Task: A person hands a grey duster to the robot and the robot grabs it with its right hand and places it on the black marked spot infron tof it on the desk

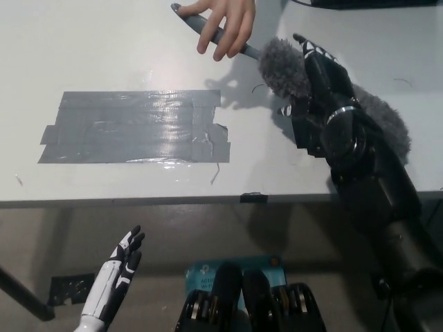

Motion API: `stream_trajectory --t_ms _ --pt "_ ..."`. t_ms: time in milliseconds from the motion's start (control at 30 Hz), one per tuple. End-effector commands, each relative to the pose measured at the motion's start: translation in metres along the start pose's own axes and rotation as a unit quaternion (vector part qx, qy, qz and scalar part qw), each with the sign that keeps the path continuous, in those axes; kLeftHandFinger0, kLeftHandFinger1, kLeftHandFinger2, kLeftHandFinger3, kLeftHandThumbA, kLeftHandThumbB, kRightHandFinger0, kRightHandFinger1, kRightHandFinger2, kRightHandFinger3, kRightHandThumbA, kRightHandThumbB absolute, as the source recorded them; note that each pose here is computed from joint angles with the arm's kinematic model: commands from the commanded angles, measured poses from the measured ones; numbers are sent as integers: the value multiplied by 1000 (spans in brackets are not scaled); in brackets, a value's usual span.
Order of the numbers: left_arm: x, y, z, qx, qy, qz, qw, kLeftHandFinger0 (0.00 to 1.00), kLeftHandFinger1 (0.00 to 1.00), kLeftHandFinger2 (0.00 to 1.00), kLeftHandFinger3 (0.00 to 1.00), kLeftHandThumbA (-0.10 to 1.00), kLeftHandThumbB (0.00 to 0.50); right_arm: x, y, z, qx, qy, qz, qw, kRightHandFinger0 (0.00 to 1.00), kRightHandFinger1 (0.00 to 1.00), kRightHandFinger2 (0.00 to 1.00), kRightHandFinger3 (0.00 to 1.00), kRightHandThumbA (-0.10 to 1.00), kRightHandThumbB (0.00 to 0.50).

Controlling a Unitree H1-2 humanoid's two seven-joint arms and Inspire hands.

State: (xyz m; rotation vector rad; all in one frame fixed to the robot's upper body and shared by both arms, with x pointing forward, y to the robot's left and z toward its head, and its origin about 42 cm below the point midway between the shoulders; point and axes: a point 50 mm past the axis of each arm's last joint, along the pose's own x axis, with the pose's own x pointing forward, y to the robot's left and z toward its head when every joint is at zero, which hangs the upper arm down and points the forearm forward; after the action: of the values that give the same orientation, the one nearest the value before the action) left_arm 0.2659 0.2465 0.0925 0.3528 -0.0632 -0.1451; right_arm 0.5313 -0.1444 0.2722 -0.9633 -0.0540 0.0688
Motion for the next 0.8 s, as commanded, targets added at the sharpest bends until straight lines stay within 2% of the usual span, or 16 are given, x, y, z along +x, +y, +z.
stream_trajectory --t_ms 0,67,100,133,167,200,233,267,300,333,367,433,500,633,667,767 --pt "5 5 13 12 -32 3 999 1000 1000 1000 1000 1000 194 20 -30 10 -46 14 -19 999 1000 1000 1000 1000 942 421" --pt "4 5 12 10 -31 2 999 1000 1000 1000 1000 1000 190 22 -29 6 -61 26 -15 998 1000 1000 1000 1000 539 336" --pt "4 5 12 8 -31 1 999 1000 1000 1000 1000 1000 187 24 -29 2 -54 39 -14 998 910 698 656 1000 306 312" --pt "4 5 12 8 -31 1 1000 1000 1000 1000 1000 1000 182 23 -28 0 -48 50 -18 997 327 376 573 1000 231 319" --pt "5 5 12 8 -30 1 1000 1000 1000 1000 1000 1000 182 23 -28 -1 -47 53 -19 997 220 315 521 1000 205 316" --pt "5 5 12 9 -31 1 999 1000 1000 1000 1000 1000 182 22 -27 -2 -45 57 -30 997 56 179 382 797 82 307" --pt "5 5 13 10 -31 1 999 1000 1000 1000 1000 1000 185 20 -27 -4 -41 57 -44 997 2 41 254 622 -81 295" --pt "6 5 13 13 -32 1 999 1000 1000 1000 1000 1000 186 19 -28 -5 -34 54 -58 996 0 8 189 506 -96 296" --pt "6 5 13 14 -32 1 999 1000 1000 1000 1000 1000 185 18 -28 -5 -29 52 -67 996 0 77 252 482 -100 272" --pt "5 5 13 15 -32 2 999 1000 1000 1000 1000 1000 185 18 -28 -6 -27 51 -70 996 0 123 374 568 -100 266" --pt "5 5 13 17 -33 2 999 1000 1000 1000 1000 1000 189 15 -31 -5 -22 37 -95 995 0 278 598 651 -100 235" --pt "6 5 13 17 -35 2 999 1000 1000 1000 1000 1000 185 13 -34 -2 -16 17 -117 993 0 392 793 802 -100 209" --pt "7 5 13 14 -36 2 999 1000 1000 1000 1000 1000 180 11 -40 2 -4 -3 -133 991 0 421 828 841 -100 186" --pt "7 5 14 19 -33 1 999 1000 1000 1000 1000 1000 187 7 -48 7 -5 -35 -164 986 0 430 817 862 -100 170" --pt "8 6 15 20 -33 0 999 1000 1000 1000 1000 1000 184 6 -53 11 -12 -49 -176 983 0 453 829 898 -100 147" --pt "8 6 14 22 -33 -1 999 1000 1000 1000 1000 1000 183 4 -58 13 -30 -64 -187 980 28 489 845 927 -100 167"
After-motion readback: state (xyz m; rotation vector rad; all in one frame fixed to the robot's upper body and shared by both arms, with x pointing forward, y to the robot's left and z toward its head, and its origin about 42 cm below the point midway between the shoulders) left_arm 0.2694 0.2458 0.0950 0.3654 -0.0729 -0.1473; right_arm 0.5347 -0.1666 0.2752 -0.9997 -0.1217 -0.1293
